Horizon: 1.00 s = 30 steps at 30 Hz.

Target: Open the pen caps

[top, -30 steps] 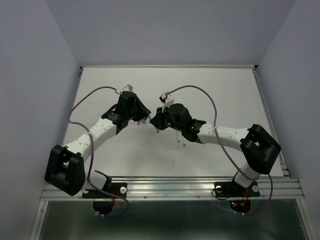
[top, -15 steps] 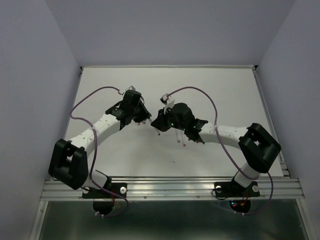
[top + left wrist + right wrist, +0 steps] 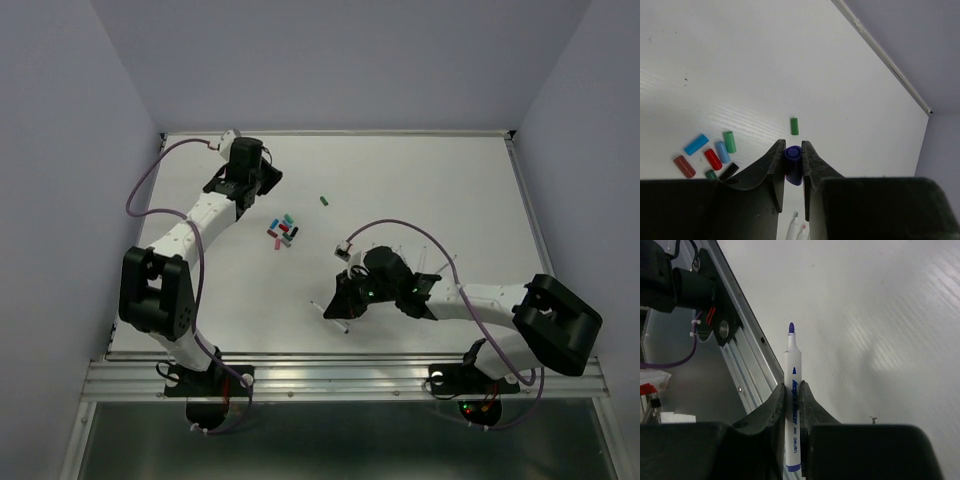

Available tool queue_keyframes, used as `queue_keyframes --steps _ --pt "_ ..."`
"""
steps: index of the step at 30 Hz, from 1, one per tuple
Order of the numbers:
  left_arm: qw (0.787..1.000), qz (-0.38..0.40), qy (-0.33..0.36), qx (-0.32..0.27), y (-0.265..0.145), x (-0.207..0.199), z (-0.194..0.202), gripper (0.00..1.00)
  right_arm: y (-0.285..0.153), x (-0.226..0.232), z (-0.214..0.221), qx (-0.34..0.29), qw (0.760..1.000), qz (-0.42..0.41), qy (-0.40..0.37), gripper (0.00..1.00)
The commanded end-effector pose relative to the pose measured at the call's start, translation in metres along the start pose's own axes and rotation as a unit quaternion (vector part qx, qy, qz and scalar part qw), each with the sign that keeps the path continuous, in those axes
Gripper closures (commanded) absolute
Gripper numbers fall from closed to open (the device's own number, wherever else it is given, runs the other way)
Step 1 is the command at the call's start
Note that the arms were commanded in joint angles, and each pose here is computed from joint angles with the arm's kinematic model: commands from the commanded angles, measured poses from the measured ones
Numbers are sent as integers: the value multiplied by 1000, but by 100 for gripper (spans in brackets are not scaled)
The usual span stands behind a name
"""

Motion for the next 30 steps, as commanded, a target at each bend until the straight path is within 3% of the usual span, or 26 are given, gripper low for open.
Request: queue_keyframes --steps 1,5,11,19,24,27,28,30 --pt "999 30 1 -28 -11 -17 -13 100 -4 0 -19 -49 998 26 20 99" --pt "1000 19 24 1 -16 -1 4 100 -7 -38 -40 -104 983 134 65 99" --pt "996 -28 52 60 -24 50 50 100 -15 -73 -81 -204 940 268 59 99" --pt "986 -73 63 139 -24 95 115 100 -13 -102 -94 -216 907 360 39 98" --pt "981 -93 63 156 -19 106 126 100 -11 -117 -88 -200 894 399 49 92" --pt "982 -95 63 152 -19 106 125 94 -11 -119 -85 -195 892 404 50 82" --pt "982 -96 64 149 -19 105 123 86 -13 -118 -85 -196 892 405 50 79" --pt "981 -99 68 152 -18 107 124 85 -15 -118 -85 -197 891 407 48 75"
Point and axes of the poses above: each gripper's point midway between its finger pads, its own y axis out along the fingers, its own x axis along the line the jaws close on, z = x × y, the point moved 4 cm from there along -y, back along the fingers, and after that the axes turned 5 degrees about y, right-handed, at the moved point
